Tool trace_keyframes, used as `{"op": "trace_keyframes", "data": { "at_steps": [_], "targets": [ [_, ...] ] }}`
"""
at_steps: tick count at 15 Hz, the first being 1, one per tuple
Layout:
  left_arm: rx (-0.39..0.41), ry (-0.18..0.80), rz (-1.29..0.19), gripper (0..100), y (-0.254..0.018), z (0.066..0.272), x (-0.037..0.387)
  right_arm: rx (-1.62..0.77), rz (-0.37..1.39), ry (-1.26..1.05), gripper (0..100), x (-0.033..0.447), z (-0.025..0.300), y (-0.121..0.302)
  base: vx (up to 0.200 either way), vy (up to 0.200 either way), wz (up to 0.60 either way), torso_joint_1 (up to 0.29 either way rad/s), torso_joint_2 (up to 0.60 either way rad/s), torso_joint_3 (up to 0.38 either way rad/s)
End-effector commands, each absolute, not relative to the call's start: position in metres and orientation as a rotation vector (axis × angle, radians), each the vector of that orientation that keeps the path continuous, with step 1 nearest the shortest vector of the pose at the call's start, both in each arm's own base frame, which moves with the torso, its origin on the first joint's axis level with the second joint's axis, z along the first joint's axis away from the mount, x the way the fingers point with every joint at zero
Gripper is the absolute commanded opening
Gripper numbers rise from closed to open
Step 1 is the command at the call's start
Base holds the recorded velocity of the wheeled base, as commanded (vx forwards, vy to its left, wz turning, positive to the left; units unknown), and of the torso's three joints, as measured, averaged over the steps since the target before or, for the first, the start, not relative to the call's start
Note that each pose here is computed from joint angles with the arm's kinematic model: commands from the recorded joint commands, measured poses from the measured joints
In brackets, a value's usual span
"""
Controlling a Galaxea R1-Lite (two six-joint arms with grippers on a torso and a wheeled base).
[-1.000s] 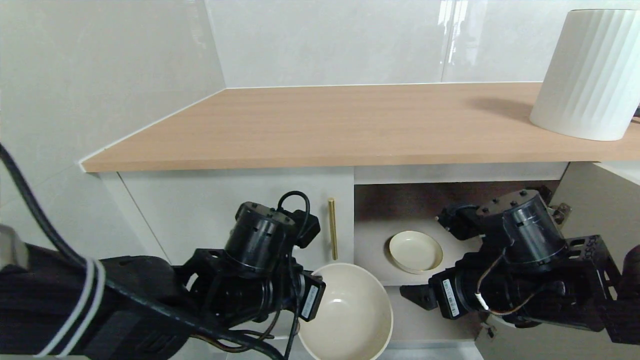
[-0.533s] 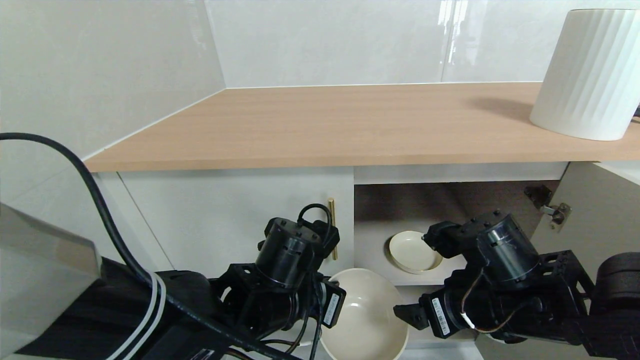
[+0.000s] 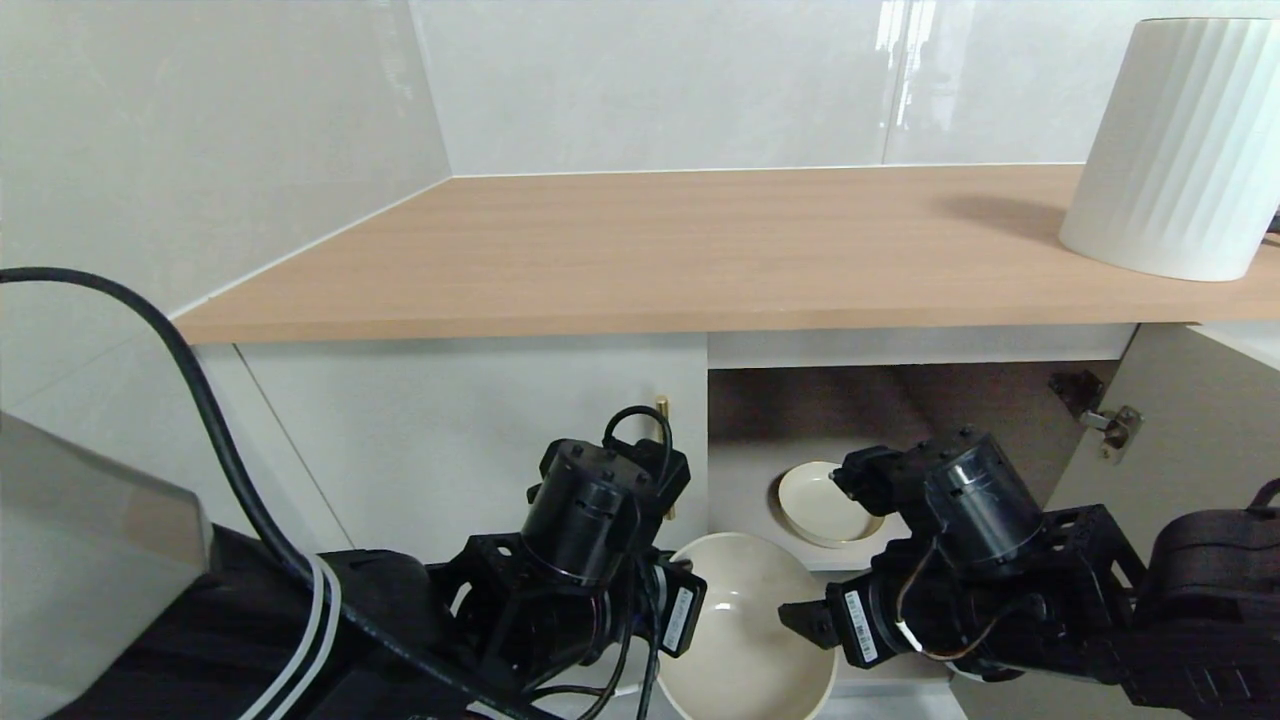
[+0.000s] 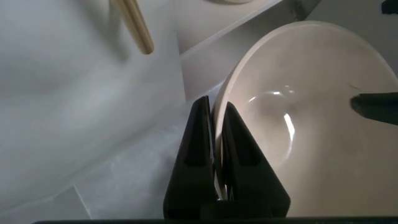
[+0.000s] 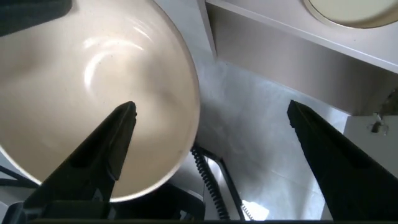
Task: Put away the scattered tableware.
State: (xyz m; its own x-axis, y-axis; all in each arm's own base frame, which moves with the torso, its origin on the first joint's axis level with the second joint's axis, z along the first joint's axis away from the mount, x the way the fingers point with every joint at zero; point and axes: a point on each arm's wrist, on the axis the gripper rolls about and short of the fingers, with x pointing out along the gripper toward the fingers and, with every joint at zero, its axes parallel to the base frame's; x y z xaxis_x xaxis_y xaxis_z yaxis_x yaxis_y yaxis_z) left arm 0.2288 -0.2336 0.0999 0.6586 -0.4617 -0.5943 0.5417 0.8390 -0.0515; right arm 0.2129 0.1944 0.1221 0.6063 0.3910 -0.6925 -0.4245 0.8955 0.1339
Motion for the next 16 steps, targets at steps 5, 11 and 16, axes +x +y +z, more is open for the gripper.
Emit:
{"op": "trace_keyframes", "data": {
  "at_steps": [5, 11, 16],
  "targets": [
    [0.112, 0.618, -0.579, 0, -0.237, 0.103, 0.227, -0.035, 0.468, 0.811, 0, 0.216, 0.116, 0.198, 0.000, 0.000, 0.00, 0.000, 0.00, 0.000],
    [0.116, 0.620, -0.571, 100, -0.237, 0.101, 0.227, -0.038, 0.465, 0.814, 0, 0.215, 0.116, 0.197, 0.000, 0.000, 0.00, 0.000, 0.00, 0.000],
    [0.083, 0.556, -0.562, 100, -0.226, 0.125, 0.221, -0.022, 0.423, 0.827, 0, 0.219, 0.112, 0.189, 0.000, 0.000, 0.00, 0.000, 0.00, 0.000]
  ]
}}
